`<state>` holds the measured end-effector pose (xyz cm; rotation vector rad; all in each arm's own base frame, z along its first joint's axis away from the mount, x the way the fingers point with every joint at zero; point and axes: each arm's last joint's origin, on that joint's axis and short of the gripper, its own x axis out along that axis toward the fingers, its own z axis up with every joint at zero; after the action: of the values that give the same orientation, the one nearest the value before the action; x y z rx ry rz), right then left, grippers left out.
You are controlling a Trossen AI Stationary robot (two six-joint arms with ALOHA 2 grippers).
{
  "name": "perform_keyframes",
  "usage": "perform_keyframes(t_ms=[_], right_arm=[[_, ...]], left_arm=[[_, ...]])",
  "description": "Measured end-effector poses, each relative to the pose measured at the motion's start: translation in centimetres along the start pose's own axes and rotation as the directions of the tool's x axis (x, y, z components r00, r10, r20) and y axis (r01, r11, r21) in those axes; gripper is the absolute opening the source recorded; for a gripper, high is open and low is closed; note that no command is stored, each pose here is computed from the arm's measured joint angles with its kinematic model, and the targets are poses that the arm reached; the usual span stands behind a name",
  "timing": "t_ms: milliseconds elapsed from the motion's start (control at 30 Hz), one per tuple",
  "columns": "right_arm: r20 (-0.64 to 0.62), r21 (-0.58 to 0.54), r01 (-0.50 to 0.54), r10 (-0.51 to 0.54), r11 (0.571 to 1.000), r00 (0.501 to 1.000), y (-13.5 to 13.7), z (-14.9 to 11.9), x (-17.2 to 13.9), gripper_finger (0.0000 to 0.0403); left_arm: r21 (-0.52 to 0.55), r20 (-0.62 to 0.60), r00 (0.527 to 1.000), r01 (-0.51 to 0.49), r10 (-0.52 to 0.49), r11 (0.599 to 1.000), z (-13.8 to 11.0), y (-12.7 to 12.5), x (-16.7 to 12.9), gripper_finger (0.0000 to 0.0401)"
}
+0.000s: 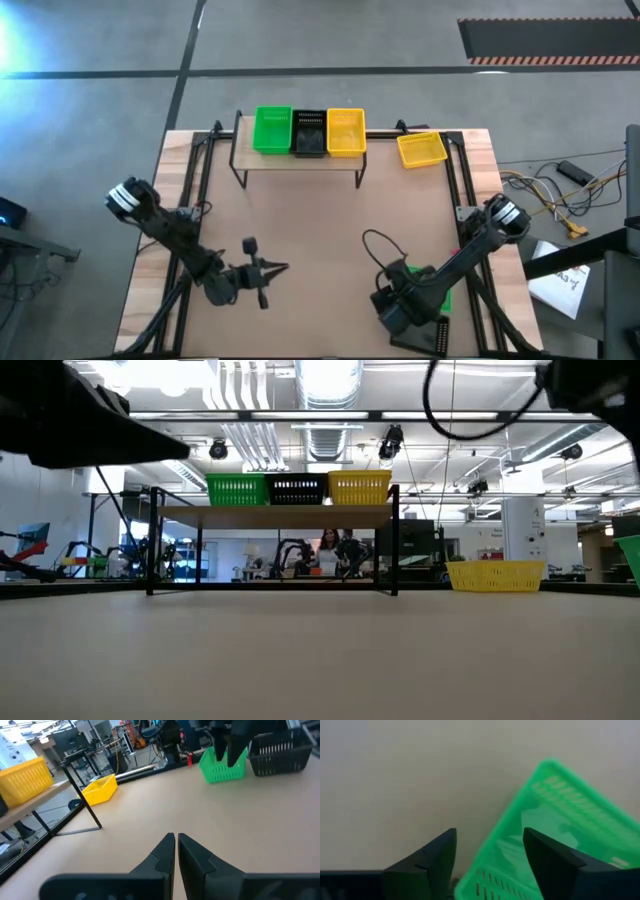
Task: Stack baskets on shelf by color
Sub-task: Stack the green bin on the green bin on the shelf
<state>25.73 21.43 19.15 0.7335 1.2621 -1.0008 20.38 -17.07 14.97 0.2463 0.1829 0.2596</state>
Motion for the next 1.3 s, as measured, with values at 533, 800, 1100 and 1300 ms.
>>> perform_keyframes(t_ms=[533, 800, 1100, 1300], right_arm=[[0.107, -0.424, -0.123, 0.185, 0.897, 0.977, 2.2, 2.1, 0.4, 0.0014], [0.176, -0.816, -0.133, 0.461, 0.563, 0.87, 6.0, 5.5, -2.0, 0.0009], [0.267, -0.938, 0.048, 0.624, 0.344, 0.735, 8.6, 12.2, -4.7, 0.0009], [0.421, -0.906, 0.298, 0.698, 0.3, 0.579, 8.8, 20.6, -9.9, 0.0009]], left_arm=[[-0.013, 0.047, 0.999, 0.005, -0.005, 1.0, 2.3, 0.6, -0.6, 0.0005], [-0.008, 0.08, 0.997, -0.009, 0.009, 1.0, 5.2, 3.8, -2.1, 0.0005], [0.011, -0.011, 0.999, -0.043, 0.043, 0.999, 5.0, 6.2, -3.1, 0.0005], [0.048, -0.047, 0.984, -0.172, 0.174, 0.984, 3.2, 7.3, -2.3, 0.0005]])
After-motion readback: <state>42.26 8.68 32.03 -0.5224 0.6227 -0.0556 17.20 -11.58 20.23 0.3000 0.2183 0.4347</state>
